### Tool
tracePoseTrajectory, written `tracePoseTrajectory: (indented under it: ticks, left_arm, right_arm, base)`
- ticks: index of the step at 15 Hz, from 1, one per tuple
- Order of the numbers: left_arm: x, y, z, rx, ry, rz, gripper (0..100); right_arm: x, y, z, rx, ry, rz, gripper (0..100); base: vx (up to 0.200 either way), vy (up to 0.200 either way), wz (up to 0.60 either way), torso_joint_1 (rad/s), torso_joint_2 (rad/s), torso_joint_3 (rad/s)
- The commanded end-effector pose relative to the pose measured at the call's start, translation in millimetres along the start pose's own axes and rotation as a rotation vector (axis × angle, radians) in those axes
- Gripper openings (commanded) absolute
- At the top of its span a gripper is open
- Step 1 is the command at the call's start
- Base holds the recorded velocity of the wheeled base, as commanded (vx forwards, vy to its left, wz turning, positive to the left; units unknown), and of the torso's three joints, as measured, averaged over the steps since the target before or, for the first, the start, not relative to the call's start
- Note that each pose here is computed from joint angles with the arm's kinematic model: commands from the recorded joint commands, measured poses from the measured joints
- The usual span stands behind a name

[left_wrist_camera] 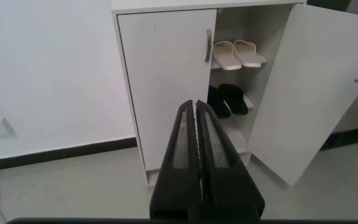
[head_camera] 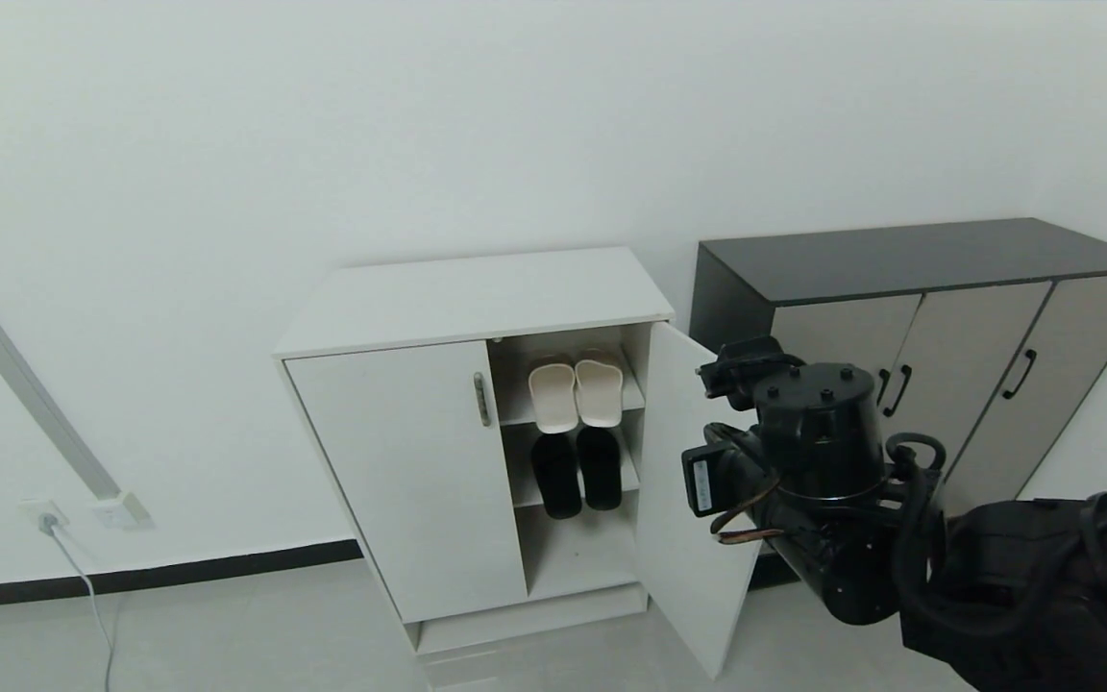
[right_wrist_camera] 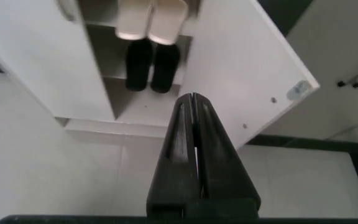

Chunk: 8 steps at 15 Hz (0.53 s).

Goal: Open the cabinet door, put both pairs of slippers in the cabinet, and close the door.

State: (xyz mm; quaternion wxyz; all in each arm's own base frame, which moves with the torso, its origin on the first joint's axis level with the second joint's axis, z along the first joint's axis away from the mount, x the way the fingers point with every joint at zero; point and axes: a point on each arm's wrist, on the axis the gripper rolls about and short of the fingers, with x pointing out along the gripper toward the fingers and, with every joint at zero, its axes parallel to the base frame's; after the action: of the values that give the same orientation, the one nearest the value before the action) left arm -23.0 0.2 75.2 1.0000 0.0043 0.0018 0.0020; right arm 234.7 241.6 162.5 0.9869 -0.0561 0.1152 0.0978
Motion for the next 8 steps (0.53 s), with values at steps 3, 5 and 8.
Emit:
tracePoseTrajectory:
  ticks: [3,5,8]
  left_arm:
    - [0.1,0.0,0.1,0.001,0.001,0.001,0]
    - [0.1,0.0,0.1,-0.001,0.001,0.001,0]
    - [0.1,0.0,0.1,0.001,0.001,0.001,0]
  right_arm:
    - [26.9,-11.5,-1.4,-0.006,-0.016,-0.019,0]
    - [44.4,-16.9,8.9,0.017,-0.045,-0.048,0]
    - [81.0,-39.6,30.5,0.042,-0.035,-0.091,0]
  base:
    - [0.0,0.0,0.0,0.0,0.0,0.0]
    - [0.0,0.0,0.0,0.0,0.0,0.0]
    - [0.0,0.0,0.0,0.0,0.0,0.0]
